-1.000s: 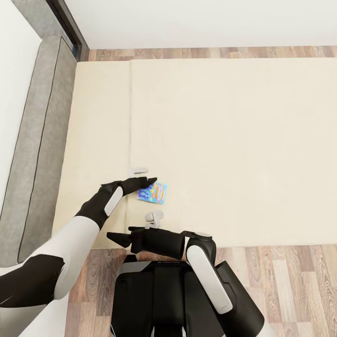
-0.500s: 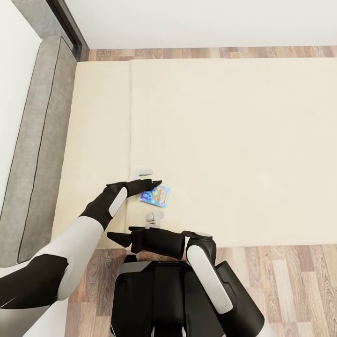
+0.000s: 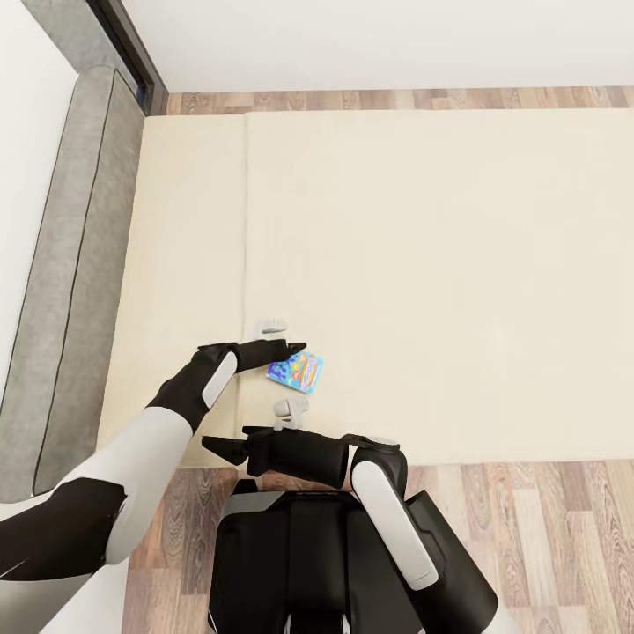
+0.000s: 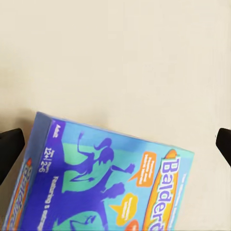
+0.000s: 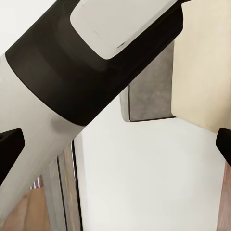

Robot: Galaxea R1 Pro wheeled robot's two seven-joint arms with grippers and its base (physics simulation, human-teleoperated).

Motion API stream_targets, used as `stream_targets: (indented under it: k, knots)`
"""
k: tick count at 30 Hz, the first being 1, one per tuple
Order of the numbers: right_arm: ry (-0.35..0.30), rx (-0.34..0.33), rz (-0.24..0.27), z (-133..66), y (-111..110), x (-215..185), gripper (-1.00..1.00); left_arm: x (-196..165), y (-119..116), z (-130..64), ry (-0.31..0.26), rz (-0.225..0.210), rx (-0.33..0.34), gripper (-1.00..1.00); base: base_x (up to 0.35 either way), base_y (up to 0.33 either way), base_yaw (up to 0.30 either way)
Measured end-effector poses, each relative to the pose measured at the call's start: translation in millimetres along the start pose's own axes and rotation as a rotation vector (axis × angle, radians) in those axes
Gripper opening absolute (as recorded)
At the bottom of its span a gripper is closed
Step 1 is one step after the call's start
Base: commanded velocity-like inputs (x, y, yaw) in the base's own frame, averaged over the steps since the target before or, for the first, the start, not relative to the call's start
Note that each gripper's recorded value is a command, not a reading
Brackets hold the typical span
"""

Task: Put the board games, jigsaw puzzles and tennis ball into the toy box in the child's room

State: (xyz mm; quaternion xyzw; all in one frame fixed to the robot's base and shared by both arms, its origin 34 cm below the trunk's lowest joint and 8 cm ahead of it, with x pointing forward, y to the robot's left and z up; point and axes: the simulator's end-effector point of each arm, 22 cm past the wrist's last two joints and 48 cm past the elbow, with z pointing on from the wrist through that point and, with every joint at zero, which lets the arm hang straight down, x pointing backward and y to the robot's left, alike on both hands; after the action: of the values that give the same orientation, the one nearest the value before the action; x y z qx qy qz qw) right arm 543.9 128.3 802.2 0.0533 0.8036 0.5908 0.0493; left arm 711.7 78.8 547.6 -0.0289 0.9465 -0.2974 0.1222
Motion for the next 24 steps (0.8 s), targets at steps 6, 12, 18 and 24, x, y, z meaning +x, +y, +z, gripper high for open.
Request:
stream_targets:
  k: [6, 12, 18, 24]
  knots:
    - [0.000, 0.000, 0.000, -0.1, -0.1, 0.1, 1.00, -0.2, 8.9, -3.9, 0.007, 0.001, -0.012, 1.00, 0.000, 0.000, 0.000]
    - [0.000, 0.000, 0.000, 0.0, 0.0, 0.0, 1.00, -5.7, 33.5, -14.6, -0.004, 0.003, -0.046, 1.00, 0.000, 0.000, 0.000]
    - [0.000, 0.000, 0.000, 0.1, 0.1, -0.1, 1.00, -9.1, 45.6, -20.2, -0.011, 0.007, -0.064, 1.00, 0.000, 0.000, 0.000]
    - [0.000, -0.001, 0.000, 0.3, 0.5, 0.2, 1.00, -10.7, 52.5, -23.6, -0.015, 0.006, -0.073, 1.00, 0.000, 0.000, 0.000]
